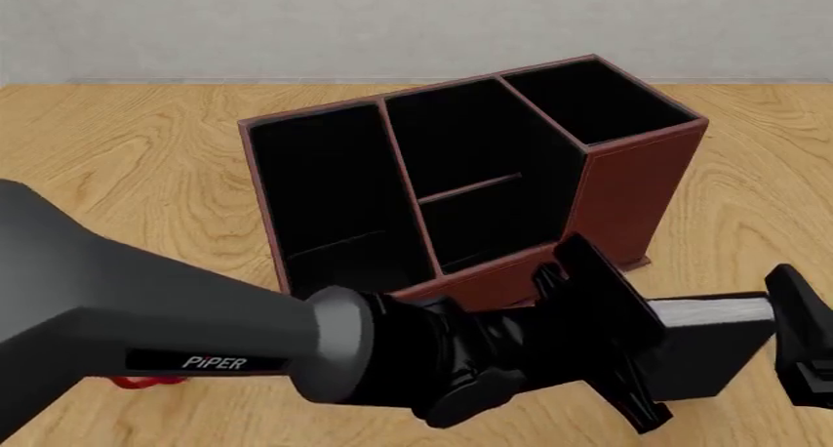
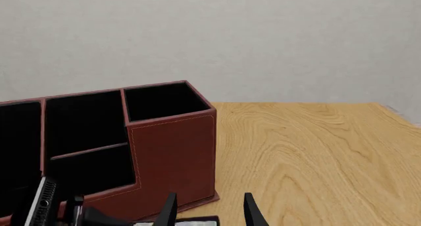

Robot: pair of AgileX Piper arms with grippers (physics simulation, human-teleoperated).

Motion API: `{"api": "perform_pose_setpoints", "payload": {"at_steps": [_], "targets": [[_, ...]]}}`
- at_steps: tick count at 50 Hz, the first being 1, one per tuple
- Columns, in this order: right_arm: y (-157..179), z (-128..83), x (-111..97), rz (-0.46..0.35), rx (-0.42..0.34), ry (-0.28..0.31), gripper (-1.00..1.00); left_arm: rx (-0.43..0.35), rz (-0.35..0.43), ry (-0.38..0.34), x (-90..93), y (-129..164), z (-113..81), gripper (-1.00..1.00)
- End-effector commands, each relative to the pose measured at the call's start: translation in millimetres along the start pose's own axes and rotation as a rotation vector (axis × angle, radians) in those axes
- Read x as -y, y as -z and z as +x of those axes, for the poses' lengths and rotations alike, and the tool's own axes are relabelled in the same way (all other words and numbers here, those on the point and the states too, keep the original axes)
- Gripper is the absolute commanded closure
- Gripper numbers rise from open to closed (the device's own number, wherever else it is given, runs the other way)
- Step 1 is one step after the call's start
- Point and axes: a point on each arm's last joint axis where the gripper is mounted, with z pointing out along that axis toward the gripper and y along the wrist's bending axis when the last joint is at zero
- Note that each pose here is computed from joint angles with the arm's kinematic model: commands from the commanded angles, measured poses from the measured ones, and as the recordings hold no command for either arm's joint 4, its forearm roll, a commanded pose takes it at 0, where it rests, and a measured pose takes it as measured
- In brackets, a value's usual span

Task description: Pick up the book and place it in the back compartment of the caddy.

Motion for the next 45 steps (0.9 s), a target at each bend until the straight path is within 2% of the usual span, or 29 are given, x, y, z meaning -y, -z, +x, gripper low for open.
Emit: {"api": "perform_pose_setpoints", "payload": {"at_steps": [1,10,13,19,29,45], "targets": [[0.0,-0.1,0.0,0.0,0.0,0.0,-1.0,0.049,-0.019,-0.002,-6.6,15.2,-13.7,1.0],[0.0,0.0,0.0,0.0,0.0,0.001,-1.0,0.054,-0.015,-0.015,-4.5,20.6,-14.0,1.0],[0.2,-0.1,0.0,0.0,0.0,0.0,-1.0,0.068,-0.004,-0.021,0.3,29.1,-20.5,1.0],[0.2,0.0,0.0,0.0,0.0,0.001,-1.0,0.071,-0.013,-0.02,-3.4,30.2,-20.0,1.0],[0.4,-0.2,0.0,0.0,0.0,0.0,-1.0,0.093,-0.001,-0.032,2.0,42.2,-29.4,1.0],[0.4,-0.1,0.0,0.0,0.0,0.001,-1.0,0.085,-0.019,-0.056,-4.9,43.3,-27.7,1.0]]}}
